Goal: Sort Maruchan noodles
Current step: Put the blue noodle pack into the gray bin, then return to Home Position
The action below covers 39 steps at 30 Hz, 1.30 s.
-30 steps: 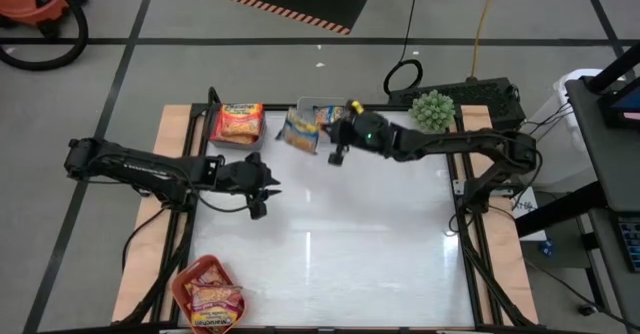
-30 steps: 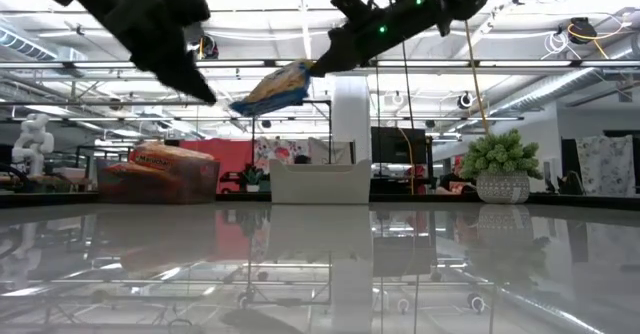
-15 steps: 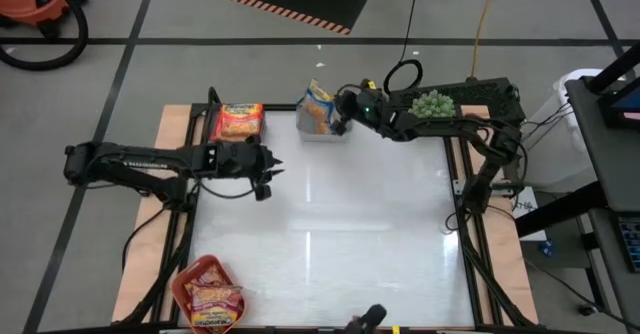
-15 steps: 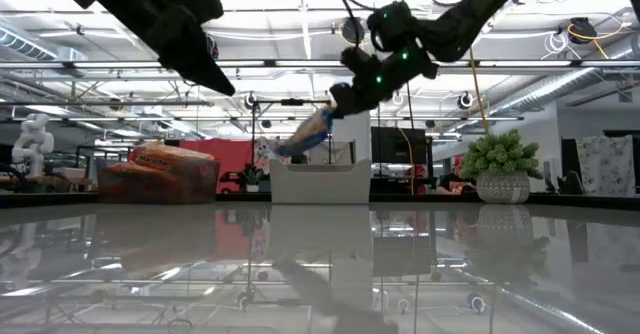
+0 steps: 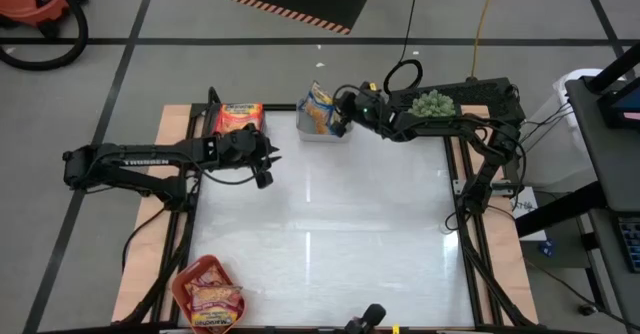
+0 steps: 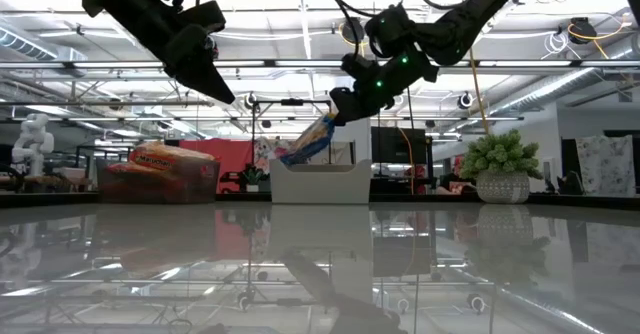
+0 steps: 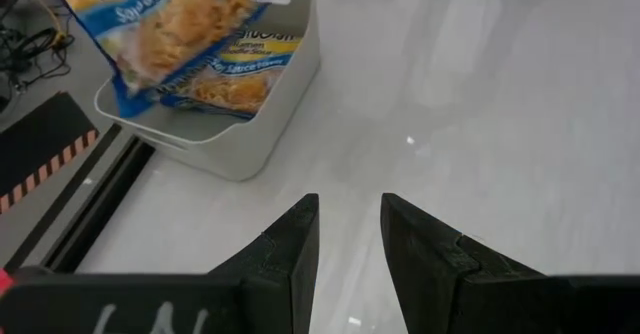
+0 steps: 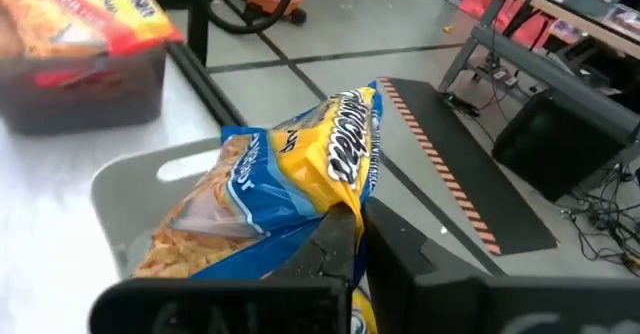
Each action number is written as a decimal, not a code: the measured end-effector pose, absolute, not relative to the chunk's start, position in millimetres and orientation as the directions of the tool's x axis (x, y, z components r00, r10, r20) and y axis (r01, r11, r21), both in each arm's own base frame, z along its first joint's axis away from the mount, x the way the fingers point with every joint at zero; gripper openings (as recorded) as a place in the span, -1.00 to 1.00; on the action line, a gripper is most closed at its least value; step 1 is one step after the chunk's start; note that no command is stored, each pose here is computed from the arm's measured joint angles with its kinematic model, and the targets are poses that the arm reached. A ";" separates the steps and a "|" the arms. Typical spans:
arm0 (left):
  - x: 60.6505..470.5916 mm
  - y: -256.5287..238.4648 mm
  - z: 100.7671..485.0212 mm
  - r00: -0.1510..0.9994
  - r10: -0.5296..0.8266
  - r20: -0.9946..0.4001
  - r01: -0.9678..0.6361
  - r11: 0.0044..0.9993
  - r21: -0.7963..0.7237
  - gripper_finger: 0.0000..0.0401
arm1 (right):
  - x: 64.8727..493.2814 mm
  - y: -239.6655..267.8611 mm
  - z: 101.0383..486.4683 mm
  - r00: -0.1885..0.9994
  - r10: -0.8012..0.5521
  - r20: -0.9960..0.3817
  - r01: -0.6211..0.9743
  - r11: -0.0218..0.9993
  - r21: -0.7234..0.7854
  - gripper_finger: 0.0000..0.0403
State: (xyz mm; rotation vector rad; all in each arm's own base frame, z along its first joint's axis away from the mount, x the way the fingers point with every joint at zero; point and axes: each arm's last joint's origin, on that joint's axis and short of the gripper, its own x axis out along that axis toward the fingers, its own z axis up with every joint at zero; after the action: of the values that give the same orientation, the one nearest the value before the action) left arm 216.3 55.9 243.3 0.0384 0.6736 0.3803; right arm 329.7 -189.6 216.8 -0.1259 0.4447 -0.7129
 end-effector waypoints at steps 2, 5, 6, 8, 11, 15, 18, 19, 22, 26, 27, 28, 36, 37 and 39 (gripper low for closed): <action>216.3 55.8 243.3 0.716 0.355 -0.601 -0.332 0.931 0.155 -0.43 | 329.3 -188.9 214.9 0.666 -0.648 -0.370 0.585 0.761 -0.281 -0.97; 216.3 55.8 243.3 0.716 0.355 -0.601 -0.339 0.929 0.146 -0.43 | 328.3 -188.5 211.0 0.709 -0.570 -0.415 0.496 0.821 -0.281 -0.97; 216.3 55.8 243.3 0.716 0.355 -0.601 -0.342 0.929 0.142 -0.43 | 328.2 -188.6 210.5 0.729 -0.540 -0.421 0.468 0.842 -0.271 -0.97; 216.5 55.1 243.3 0.717 0.353 -0.601 -0.347 0.929 0.130 -0.43 | 327.2 -190.6 210.5 0.759 -0.496 -0.423 0.432 0.869 -0.243 -0.97; 217.1 52.6 243.3 0.720 0.345 -0.602 -0.341 0.932 0.126 -0.43 | 324.3 -194.2 209.3 0.760 -0.481 -0.437 0.422 0.877 -0.231 -0.97; 218.0 47.4 242.9 0.725 0.326 -0.606 -0.327 0.938 0.114 -0.43 | 319.3 -200.2 207.0 0.740 -0.491 -0.460 0.435 0.871 -0.229 -0.97; 218.6 43.7 242.7 0.729 0.314 -0.608 -0.313 0.943 0.110 -0.43 | 314.9 -205.3 205.2 0.723 -0.499 -0.479 0.444 0.866 -0.232 -0.95; 218.8 42.7 242.7 0.731 0.310 -0.608 -0.311 0.944 0.108 -0.43 | 313.5 -206.6 204.4 0.717 -0.499 -0.487 0.445 0.865 -0.232 -0.93; 219.3 40.0 242.7 0.734 0.301 -0.608 -0.305 0.947 0.101 -0.43 | 308.8 -210.0 202.0 0.696 -0.498 -0.517 0.437 0.865 -0.245 -0.84; 219.7 37.5 242.6 0.737 0.293 -0.609 -0.295 0.950 0.100 -0.43 | 303.9 -215.9 203.2 0.665 -0.539 -0.516 0.478 0.839 -0.261 -0.65; 219.8 36.8 242.6 0.738 0.290 -0.609 -0.292 0.951 0.099 -0.43 | 303.0 -217.0 203.2 0.649 -0.559 -0.516 0.494 0.825 -0.274 -0.60; 219.8 36.7 242.6 0.738 0.290 -0.609 -0.294 0.951 0.097 -0.43 | 302.3 -217.7 203.0 0.629 -0.581 -0.517 0.510 0.810 -0.289 -0.55; 219.3 36.6 241.9 0.733 0.289 -0.616 -0.298 0.950 0.092 -0.43 | 302.4 -220.2 207.0 0.579 -0.664 -0.472 0.584 0.743 -0.328 -0.28; 219.3 36.6 241.9 0.733 0.289 -0.616 -0.297 0.950 0.093 -0.43 | 302.5 -220.1 209.0 0.588 -0.664 -0.463 0.591 0.743 -0.315 -0.26; 219.6 36.8 242.3 0.736 0.290 -0.612 -0.288 0.952 0.105 -0.43 | 303.7 -217.7 214.3 0.623 -0.646 -0.442 0.583 0.760 -0.289 -0.26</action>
State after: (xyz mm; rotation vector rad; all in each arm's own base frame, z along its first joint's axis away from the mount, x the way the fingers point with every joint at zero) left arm 219.6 36.8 242.3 0.0033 0.6730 0.3176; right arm 303.7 -217.7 214.3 -0.1213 0.5549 -0.7075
